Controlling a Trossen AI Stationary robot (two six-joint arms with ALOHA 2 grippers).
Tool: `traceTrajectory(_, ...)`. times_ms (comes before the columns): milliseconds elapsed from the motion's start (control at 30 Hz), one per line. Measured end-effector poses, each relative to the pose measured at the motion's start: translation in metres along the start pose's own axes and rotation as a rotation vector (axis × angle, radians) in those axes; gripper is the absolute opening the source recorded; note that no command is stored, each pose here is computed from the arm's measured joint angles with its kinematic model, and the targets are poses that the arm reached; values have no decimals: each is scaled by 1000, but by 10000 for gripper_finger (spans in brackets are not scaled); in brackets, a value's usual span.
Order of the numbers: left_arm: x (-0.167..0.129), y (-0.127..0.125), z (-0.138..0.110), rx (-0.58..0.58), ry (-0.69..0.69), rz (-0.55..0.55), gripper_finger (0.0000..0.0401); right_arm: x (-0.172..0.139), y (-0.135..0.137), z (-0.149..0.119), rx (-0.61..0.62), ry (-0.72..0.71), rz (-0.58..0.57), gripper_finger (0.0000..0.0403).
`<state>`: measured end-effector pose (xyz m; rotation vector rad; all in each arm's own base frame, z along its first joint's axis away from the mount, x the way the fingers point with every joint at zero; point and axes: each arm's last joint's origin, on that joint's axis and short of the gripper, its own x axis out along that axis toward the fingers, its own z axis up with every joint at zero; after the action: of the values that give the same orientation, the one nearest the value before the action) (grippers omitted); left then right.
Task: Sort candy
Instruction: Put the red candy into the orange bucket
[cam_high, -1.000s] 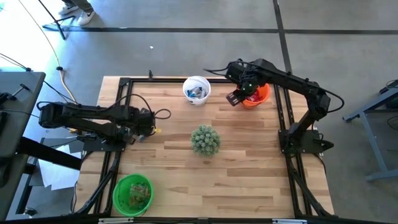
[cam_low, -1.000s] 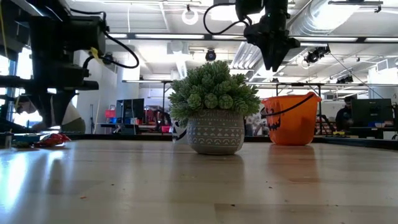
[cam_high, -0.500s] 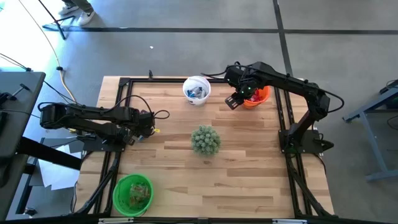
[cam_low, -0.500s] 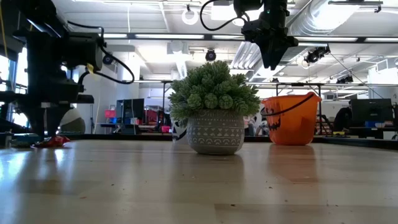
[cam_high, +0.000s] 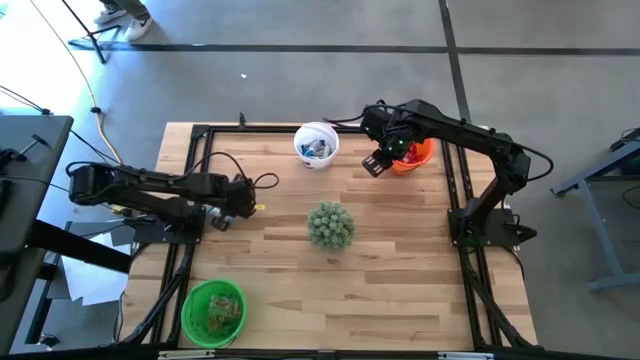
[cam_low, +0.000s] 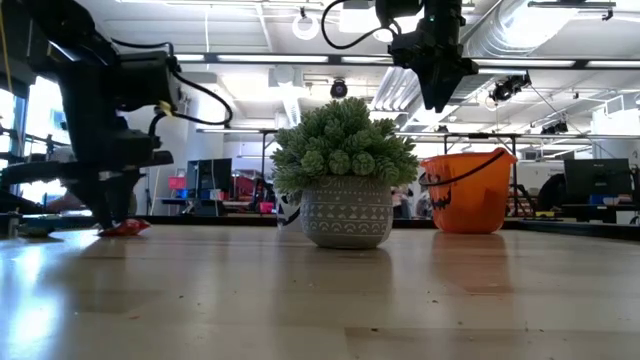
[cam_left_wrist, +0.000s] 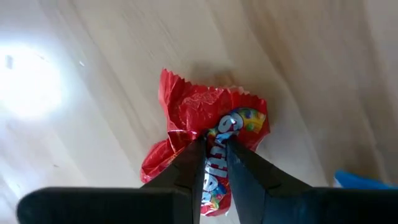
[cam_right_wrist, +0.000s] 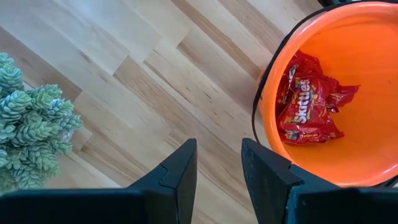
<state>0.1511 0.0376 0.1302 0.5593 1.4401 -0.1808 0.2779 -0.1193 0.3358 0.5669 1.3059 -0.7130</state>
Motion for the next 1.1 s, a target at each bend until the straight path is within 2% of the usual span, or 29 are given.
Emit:
traceTrajectory(400, 13, 8, 9, -67, 35, 101, 61, 0, 0, 0, -19, 0, 0, 122)
traceTrajectory(633, 13, 9, 9, -272, 36, 128, 26, 0, 0, 0, -38, 0, 0, 122)
traceTrajectory(733, 12, 11, 10, -321, 41, 154, 7, 0, 0, 0, -52, 0, 0, 122)
traceTrajectory(1100, -7, 30, 27, -478, -41, 194, 1, 0, 0, 0, -70, 0, 0, 122)
